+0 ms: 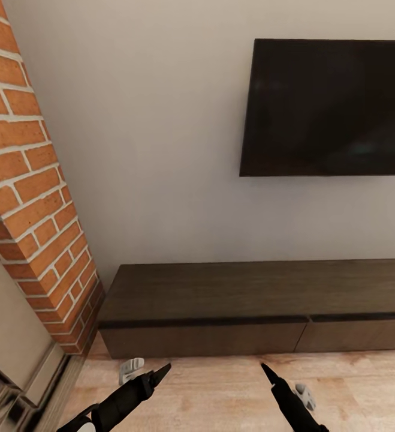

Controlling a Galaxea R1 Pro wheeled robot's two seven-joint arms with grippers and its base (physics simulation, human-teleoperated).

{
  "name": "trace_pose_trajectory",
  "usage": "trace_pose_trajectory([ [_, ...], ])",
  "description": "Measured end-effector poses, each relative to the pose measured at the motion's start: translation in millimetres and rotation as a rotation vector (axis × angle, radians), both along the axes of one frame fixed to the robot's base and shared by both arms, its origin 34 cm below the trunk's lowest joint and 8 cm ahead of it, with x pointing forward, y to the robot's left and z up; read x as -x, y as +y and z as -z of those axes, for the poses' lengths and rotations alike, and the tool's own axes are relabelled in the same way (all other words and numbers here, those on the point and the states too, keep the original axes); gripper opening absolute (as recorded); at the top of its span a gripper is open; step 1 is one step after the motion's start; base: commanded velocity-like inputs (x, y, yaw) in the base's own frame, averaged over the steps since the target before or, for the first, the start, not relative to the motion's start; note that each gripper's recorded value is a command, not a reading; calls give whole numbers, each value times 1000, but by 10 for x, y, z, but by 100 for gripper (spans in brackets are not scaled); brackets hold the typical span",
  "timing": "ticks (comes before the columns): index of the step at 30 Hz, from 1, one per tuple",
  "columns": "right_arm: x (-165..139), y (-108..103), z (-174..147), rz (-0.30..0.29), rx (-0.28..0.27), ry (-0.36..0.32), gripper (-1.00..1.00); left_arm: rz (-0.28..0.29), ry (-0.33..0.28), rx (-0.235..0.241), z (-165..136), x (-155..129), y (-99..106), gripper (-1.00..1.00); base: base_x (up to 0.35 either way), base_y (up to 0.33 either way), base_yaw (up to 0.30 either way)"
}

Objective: Place each of the two pumpkins and all three candles from the living room inside a cabinet in the living room (use any cabinet), then make sure every cabinet is closed, and position the cauldron so it is next to a table in the living room.

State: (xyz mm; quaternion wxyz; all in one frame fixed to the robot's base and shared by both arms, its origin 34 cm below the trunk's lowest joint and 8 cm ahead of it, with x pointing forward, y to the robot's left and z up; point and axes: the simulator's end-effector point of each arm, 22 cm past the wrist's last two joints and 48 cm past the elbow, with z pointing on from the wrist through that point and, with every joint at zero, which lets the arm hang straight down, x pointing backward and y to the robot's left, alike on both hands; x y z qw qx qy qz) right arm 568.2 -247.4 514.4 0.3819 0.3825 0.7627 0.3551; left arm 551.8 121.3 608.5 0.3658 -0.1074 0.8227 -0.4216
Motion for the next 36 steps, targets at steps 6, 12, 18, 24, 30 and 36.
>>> trace_pose_trajectory([
  [6,-68,-11,77,0,0,-9,100,6,-9,9,56,58,-30,100,0,0,0],
  [12,-19,-27,185,15,-29,-15,100,21,-17,-3,157,115,-51,100,0,0,0],
  [18,130,-45,200,13,-185,-34,100,28,-26,-6,216,130,-68,100,0,0,0],
  [24,199,-51,209,-1,-273,-70,100,29,-22,-8,358,175,-63,100,0,0,0],
  [30,201,-28,172,-17,-307,-138,100,34,-20,-18,514,215,-45,100,0,0,0],
  [36,209,-35,256,-18,-307,-155,100,39,-27,-21,623,237,-45,100,0,0,0],
])
